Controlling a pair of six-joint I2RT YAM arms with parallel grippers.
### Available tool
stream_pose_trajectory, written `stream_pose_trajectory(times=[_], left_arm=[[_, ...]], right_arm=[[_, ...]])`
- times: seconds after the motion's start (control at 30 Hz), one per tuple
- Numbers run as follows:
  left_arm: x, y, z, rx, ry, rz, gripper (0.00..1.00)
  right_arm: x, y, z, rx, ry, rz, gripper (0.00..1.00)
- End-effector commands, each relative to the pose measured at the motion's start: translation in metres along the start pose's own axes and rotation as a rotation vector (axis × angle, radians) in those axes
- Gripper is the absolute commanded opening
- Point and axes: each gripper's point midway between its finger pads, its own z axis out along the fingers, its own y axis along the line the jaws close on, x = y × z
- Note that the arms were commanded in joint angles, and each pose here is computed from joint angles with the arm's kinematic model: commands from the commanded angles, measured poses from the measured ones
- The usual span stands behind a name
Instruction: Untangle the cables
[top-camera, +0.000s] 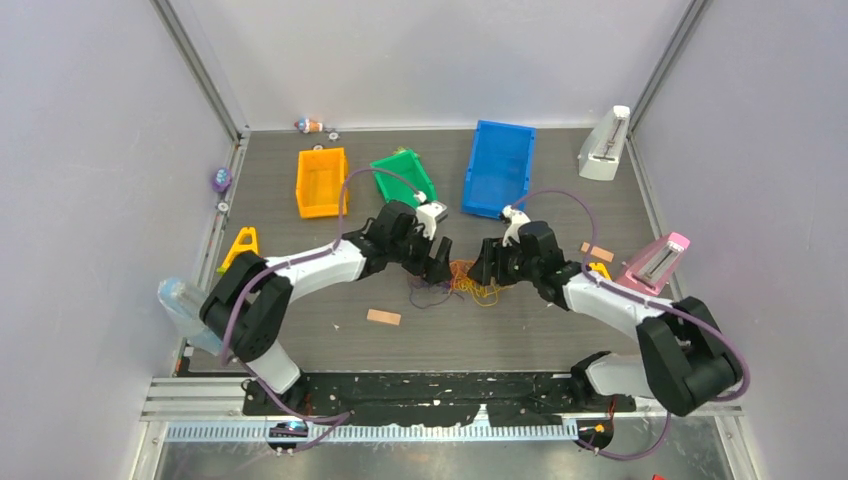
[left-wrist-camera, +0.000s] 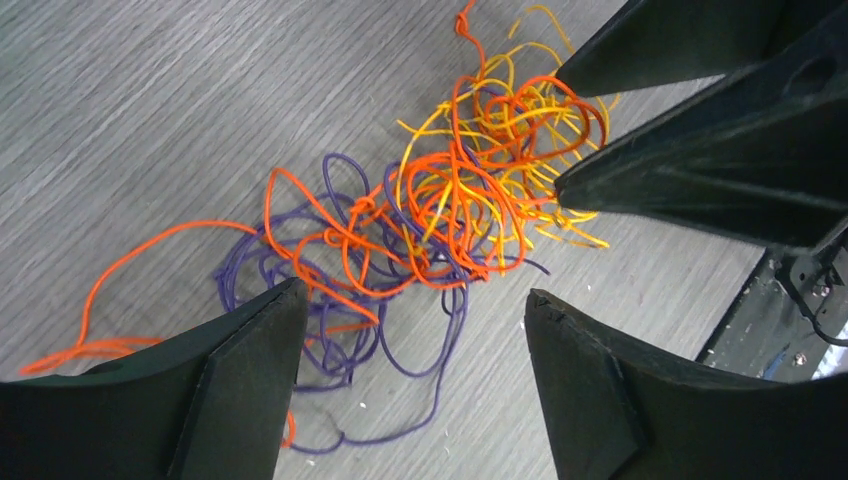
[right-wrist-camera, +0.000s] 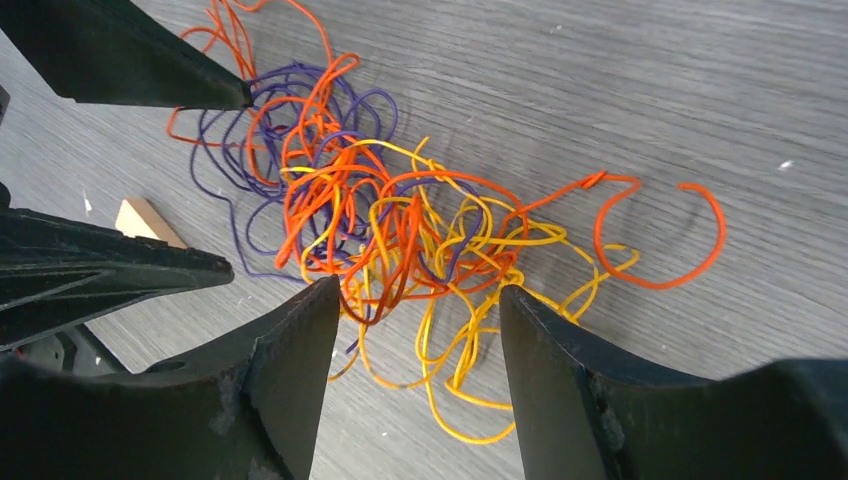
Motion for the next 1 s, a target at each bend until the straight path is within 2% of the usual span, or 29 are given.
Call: stream_pose_trajectory(times=[0.0, 0.13, 0.17, 0.23, 0.27, 0.3, 0.4, 0.43, 0.5, 0.63, 0.83, 0.97], left_arm=[[-0.003, -0.004, 0.022, 0.022, 0.034, 0.008, 0.78], [0.006, 0.001, 0.046, 0.031, 0.099, -0.048, 0.71], [0.007, -0.001, 0.050, 0.047, 0.097, -0.063, 0.64], [0.004, -0.004, 0.057, 0.077, 0.082, -0.087, 0.37], [0.004, -0.006, 0.059, 0.090, 0.078, -0.097, 0.17], [0.001, -0.006, 0.059, 0.097, 0.066, -0.098, 0.01], [-0.005, 0.008, 0.047, 0.076, 0.015, -0.120, 0.00], [-0.010, 0.013, 0.038, 0.088, -0.021, -0.143, 0.00], [-0.021, 0.031, 0.014, 0.112, -0.109, -0.219, 0.00], [-0.015, 0.056, -0.019, 0.094, -0.210, -0.316, 0.00], [-0.013, 0.076, -0.055, -0.067, -0.305, -0.342, 0.00], [-0.016, 0.083, -0.070, -0.136, -0.347, -0.336, 0.00]], right_arm=[[-0.007, 0.002, 0.022, -0.053, -0.041, 0.003, 0.65], [-0.002, 0.003, 0.044, -0.083, -0.007, 0.037, 0.63], [-0.001, 0.004, 0.046, -0.091, -0.003, 0.043, 0.62], [0.002, 0.007, 0.051, -0.117, 0.005, 0.056, 0.48], [0.002, 0.010, 0.050, -0.131, 0.005, 0.059, 0.42], [0.002, 0.011, 0.050, -0.137, 0.002, 0.058, 0.30], [-0.003, 0.007, 0.039, -0.112, -0.024, 0.058, 0.17], [-0.002, -0.009, 0.036, -0.036, -0.022, 0.079, 0.11], [-0.009, -0.037, 0.020, 0.103, -0.053, 0.112, 0.06], [-0.013, -0.101, -0.019, 0.418, -0.122, 0.238, 0.05], [-0.028, -0.124, -0.066, 0.603, -0.276, 0.315, 0.06], [-0.041, -0.122, -0.084, 0.621, -0.346, 0.292, 0.09]])
